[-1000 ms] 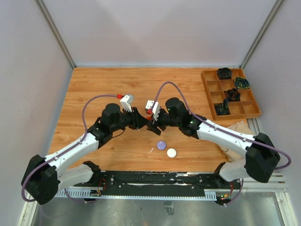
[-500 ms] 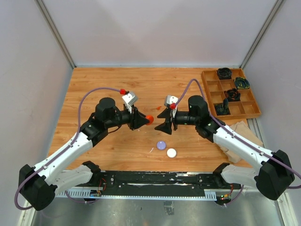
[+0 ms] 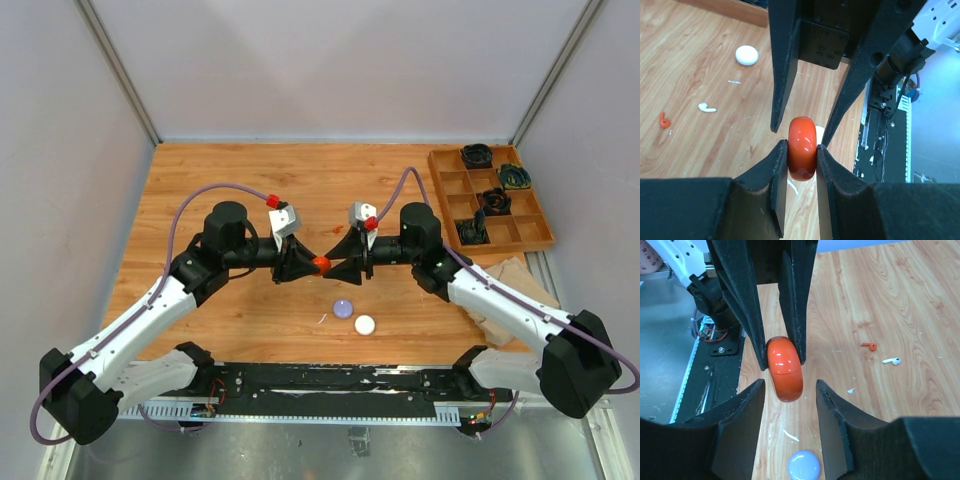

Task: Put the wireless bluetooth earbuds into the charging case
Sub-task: Pick up the charging case at the center of the board.

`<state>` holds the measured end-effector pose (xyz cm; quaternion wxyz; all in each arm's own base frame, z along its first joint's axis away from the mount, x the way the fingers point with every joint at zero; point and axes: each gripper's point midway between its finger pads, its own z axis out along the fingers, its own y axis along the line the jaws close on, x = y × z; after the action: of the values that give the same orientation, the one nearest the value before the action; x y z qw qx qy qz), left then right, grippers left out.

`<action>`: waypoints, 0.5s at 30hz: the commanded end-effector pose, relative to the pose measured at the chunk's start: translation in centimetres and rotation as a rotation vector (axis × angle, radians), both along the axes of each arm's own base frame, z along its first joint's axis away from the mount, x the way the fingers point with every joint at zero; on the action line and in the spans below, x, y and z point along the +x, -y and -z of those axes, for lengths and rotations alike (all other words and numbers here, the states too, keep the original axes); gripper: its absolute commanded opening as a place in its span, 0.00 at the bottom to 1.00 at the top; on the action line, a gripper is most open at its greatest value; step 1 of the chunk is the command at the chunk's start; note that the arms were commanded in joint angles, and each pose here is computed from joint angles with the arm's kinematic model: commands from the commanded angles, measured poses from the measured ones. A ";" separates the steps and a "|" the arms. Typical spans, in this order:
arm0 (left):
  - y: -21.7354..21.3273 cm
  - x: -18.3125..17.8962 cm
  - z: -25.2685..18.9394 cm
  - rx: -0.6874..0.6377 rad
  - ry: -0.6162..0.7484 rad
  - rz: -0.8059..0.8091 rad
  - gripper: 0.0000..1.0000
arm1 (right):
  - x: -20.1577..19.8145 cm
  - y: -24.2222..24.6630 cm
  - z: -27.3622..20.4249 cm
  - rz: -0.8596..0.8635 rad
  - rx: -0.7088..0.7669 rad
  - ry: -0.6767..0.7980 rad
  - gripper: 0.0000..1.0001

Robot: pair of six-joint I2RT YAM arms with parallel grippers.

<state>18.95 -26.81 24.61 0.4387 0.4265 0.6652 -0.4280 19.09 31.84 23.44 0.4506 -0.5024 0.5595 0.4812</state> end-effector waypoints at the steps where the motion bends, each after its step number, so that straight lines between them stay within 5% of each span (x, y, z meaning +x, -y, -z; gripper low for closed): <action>1: 0.7 -0.8 -1.7 -0.031 0.060 0.088 0.00 | -0.9 -0.4 -1.0 -0.070 0.058 -0.006 0.45; 15: 0.7 -1.3 -3.1 -0.080 0.104 0.111 0.00 | -1.4 -0.8 -0.4 -0.119 0.053 -0.047 0.37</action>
<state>18.08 -27.26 25.08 0.4359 0.4525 0.6373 -0.4461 18.01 32.45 23.47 0.4251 -0.5053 0.5412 0.5207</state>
